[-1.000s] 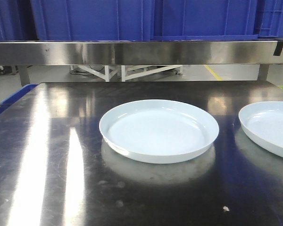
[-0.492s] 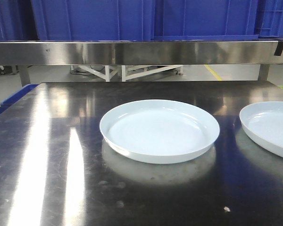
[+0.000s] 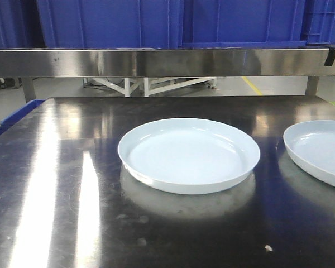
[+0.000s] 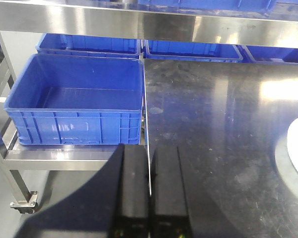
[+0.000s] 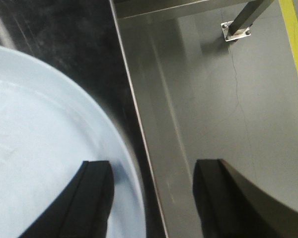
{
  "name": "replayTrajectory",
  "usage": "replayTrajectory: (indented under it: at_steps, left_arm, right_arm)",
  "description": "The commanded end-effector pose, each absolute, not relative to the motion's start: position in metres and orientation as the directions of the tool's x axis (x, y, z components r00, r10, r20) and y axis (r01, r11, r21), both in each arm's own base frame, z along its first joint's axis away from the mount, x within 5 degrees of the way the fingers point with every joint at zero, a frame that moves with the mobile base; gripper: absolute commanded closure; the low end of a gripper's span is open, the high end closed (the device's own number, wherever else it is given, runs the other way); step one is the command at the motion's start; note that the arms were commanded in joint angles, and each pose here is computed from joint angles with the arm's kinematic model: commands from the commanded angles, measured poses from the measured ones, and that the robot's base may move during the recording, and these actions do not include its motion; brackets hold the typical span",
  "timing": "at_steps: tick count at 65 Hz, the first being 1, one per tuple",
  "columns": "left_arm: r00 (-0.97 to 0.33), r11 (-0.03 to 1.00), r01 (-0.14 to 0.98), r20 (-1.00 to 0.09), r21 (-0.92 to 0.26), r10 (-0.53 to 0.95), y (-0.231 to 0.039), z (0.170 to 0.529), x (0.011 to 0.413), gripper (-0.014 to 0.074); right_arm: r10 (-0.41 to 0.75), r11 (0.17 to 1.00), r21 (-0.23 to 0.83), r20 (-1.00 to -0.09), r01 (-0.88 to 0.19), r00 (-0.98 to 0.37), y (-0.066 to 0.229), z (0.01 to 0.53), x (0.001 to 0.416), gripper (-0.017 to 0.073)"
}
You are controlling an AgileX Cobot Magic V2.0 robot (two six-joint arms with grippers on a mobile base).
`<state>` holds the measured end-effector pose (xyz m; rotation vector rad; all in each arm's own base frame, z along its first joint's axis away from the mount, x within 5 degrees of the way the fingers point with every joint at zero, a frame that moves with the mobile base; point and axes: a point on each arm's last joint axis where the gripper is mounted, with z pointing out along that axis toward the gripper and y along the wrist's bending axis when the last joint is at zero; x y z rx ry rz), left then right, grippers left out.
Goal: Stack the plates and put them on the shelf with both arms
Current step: 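Open the left gripper and withdraw it upward from the plate, then lift the other white plate with the right gripper onto the centered plate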
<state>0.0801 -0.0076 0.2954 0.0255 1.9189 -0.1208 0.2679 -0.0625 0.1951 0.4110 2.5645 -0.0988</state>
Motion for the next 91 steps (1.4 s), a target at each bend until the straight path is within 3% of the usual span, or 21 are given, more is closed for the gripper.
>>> replayTrajectory:
  at_steps: [1,5,14,18,27,44,62,76,91]
  left_arm:
    - [-0.245,0.992,0.098,-0.968,-0.079,-0.053,-0.009,0.312,0.082,0.0510]
    - [-0.245,0.992,0.098,-0.968,-0.079,-0.053,-0.009,0.312,0.082,0.0510]
    - [-0.245,0.992,0.098,-0.968,-0.079,-0.053,-0.009,0.312,0.082,0.0510]
    - [-0.245,0.992,0.098,-0.968,-0.079,-0.053,-0.009,0.312,0.082,0.0510]
    - [-0.245,0.992,0.098,-0.968,-0.079,-0.053,-0.009,0.312,0.082,0.0510]
    - [-0.245,0.992,0.098,-0.968,-0.079,-0.053,-0.009,0.312,0.082,0.0510]
    - [-0.245,0.992,0.098,-0.968,-0.079,-0.053,-0.009,0.312,0.082,0.0510]
    - [-0.245,0.992,0.098,-0.968,-0.079,-0.053,-0.009,0.312,0.082,0.0510]
    - [-0.245,0.992,0.098,-0.968,-0.079,-0.053,-0.009,0.312,0.082,0.0510]
  right_arm:
    - [0.239,0.956,0.011,-0.614,0.295,-0.752,-0.066,0.212,0.277,0.0168]
    - [0.239,0.956,0.011,-0.616,0.294,-0.751,-0.066,0.212,0.277,0.0251]
    - [0.232,0.957,0.010,-0.630,0.291,-0.741,-0.066,0.214,0.279,0.0553]
    - [0.231,0.957,0.010,-0.636,0.291,-0.736,-0.067,0.218,0.281,0.0515]
    - [0.227,0.956,0.009,-0.656,0.294,-0.720,-0.067,0.237,0.284,0.0533]
    - [0.164,0.971,0.022,-0.787,0.238,-0.594,-0.049,0.310,0.283,0.0534]
    - [0.064,0.997,0.071,-0.819,0.010,-0.570,0.021,0.345,0.283,0.0534]
    - [-0.050,0.978,0.079,-0.811,-0.193,-0.584,0.083,0.333,0.285,0.0534]
    - [-0.137,0.949,0.074,-0.777,-0.306,-0.614,0.125,0.305,0.294,0.0534]
